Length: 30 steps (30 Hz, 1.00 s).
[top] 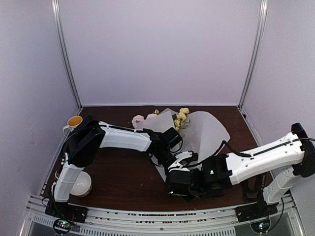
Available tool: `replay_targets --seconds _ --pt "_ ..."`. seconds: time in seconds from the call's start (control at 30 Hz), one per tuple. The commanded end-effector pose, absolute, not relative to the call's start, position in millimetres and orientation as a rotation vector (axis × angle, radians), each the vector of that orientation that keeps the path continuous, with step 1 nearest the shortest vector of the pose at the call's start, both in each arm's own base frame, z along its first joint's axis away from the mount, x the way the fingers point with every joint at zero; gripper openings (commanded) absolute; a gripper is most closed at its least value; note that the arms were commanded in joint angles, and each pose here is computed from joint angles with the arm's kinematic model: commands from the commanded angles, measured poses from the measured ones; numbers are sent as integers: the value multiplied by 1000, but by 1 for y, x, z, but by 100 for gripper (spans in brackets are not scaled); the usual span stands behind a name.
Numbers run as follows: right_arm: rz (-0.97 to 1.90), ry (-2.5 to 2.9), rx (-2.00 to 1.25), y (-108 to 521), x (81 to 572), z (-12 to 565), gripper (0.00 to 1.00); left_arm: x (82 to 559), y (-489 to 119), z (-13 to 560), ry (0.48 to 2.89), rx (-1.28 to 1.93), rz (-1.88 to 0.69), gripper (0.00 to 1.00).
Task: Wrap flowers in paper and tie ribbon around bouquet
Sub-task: Fold the two-thirds-folded wrapping paper at the center of the board.
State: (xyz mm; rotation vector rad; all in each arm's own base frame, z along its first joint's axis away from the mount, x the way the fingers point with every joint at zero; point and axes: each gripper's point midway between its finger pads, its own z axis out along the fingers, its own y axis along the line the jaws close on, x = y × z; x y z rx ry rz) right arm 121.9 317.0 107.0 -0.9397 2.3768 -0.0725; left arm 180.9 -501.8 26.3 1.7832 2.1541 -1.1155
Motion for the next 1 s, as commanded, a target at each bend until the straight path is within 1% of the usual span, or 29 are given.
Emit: replay_targets --seconds 0.0,0.13,0.27,0.43,0.53,0.6,0.83,0.9,0.97 --pt "-138 2244 -1246 347 117 82 0 194 -500 28 2170 1657 -1192 44" --pt "-213 2207 -1401 353 113 58 0 206 -502 47 2119 1609 -1217 45" --pt "-257 2211 -1454 350 112 42 0 213 -498 59 2097 1603 -1194 46" --pt "-253 2237 -1490 350 107 32 0 228 -484 86 2078 1546 -1182 50" --pt "-260 2248 -1506 349 106 26 0 243 -466 104 2086 1476 -1152 55" --pt "-266 2251 -1518 349 105 23 0 251 -453 108 2103 1434 -1141 56" --pt "-262 2262 -1545 349 105 18 0 262 -420 94 2168 1379 -1076 58" --pt "-274 2259 -1550 349 105 19 0 270 -412 78 2216 1350 -992 57" --pt "-291 2250 -1553 348 107 22 0 278 -404 56 2299 1312 -922 54"
